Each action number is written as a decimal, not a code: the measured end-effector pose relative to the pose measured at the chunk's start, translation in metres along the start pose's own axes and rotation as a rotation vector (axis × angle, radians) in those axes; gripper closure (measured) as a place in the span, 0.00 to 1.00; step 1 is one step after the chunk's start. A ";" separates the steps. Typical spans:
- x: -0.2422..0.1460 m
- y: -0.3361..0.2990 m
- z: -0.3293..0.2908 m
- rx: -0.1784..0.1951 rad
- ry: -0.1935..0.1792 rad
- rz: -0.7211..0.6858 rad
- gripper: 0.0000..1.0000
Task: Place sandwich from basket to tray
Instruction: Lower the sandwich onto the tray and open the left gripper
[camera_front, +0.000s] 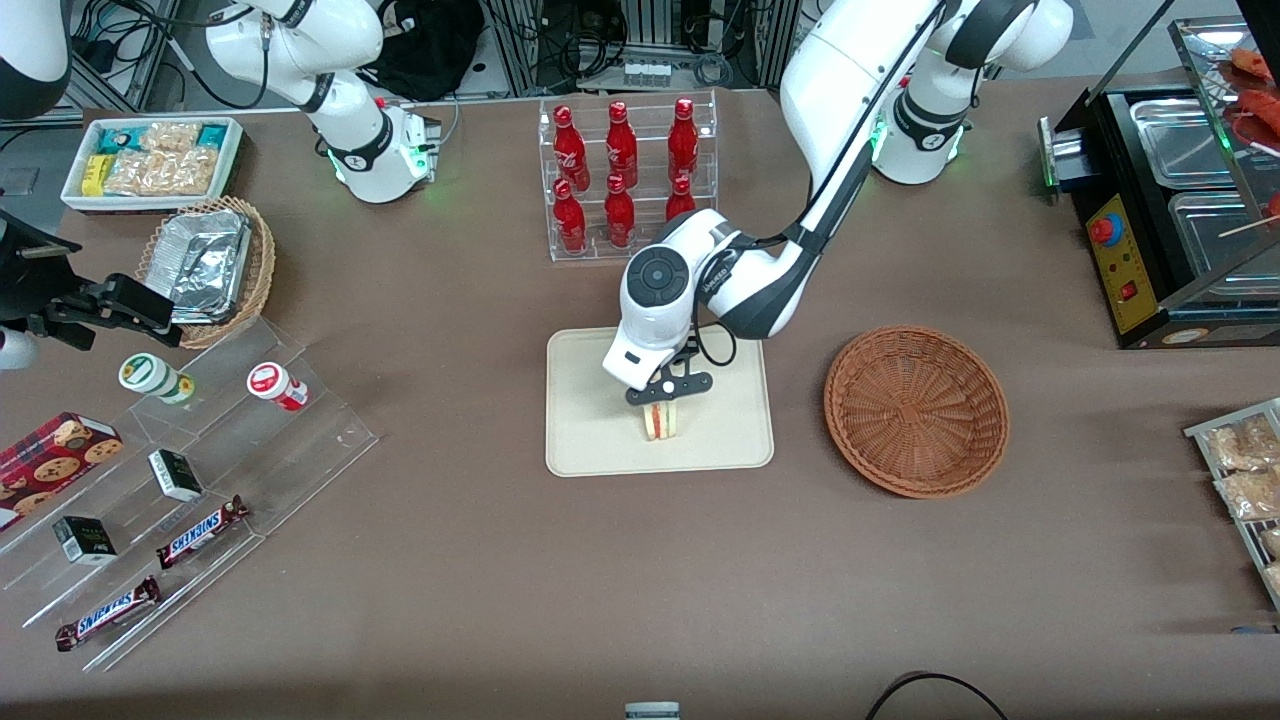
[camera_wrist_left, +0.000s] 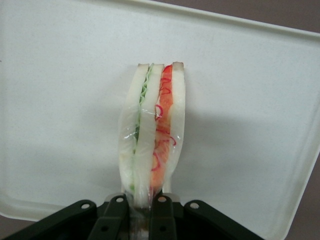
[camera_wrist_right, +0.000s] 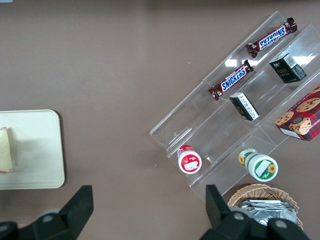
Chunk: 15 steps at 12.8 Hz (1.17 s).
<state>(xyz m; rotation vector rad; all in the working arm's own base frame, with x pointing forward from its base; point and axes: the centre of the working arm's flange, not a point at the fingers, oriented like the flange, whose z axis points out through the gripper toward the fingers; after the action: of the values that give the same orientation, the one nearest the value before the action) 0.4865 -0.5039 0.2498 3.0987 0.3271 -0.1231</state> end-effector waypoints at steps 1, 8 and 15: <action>0.001 0.000 0.000 0.001 0.001 -0.001 0.79; 0.007 0.001 -0.039 -0.011 0.017 -0.007 0.01; 0.031 -0.062 -0.148 0.093 -0.020 -0.073 0.00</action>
<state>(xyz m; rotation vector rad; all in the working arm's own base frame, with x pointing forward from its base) 0.5153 -0.4319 0.3938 3.1750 0.4468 -0.1757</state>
